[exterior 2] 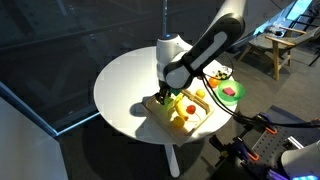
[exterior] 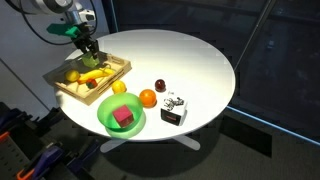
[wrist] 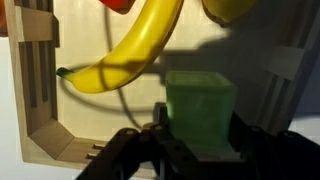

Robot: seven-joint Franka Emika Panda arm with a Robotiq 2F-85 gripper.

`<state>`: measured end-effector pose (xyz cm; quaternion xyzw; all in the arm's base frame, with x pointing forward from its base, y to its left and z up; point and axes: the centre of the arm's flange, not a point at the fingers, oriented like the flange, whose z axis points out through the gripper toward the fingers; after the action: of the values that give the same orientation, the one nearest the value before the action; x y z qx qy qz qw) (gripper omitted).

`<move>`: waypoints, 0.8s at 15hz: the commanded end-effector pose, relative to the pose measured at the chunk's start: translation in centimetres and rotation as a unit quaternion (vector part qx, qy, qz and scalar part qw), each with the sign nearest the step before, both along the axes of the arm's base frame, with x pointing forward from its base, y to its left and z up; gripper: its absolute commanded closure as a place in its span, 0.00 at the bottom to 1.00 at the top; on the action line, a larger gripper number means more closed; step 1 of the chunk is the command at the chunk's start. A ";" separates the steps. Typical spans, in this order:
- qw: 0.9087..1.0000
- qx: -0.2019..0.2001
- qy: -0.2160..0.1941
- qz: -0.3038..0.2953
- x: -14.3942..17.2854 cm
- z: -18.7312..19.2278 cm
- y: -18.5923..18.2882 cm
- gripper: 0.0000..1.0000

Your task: Remove the light green block from the stack in the green bowl and move it into the wooden tray

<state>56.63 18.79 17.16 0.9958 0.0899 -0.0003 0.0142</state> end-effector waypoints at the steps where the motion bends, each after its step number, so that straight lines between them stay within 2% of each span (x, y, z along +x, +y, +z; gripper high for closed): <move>1: 1.000 -0.001 -0.003 0.001 0.8 -0.3 0.3 0.14; 3: 1.000 -0.002 0.004 0.000 0.7 -0.4 0.3 0.01; 12: 0.999 -0.006 0.027 -0.021 -1.0 2.3 -1.0 0.00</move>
<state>56.49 18.50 17.30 0.9959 0.0867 -0.0173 0.0192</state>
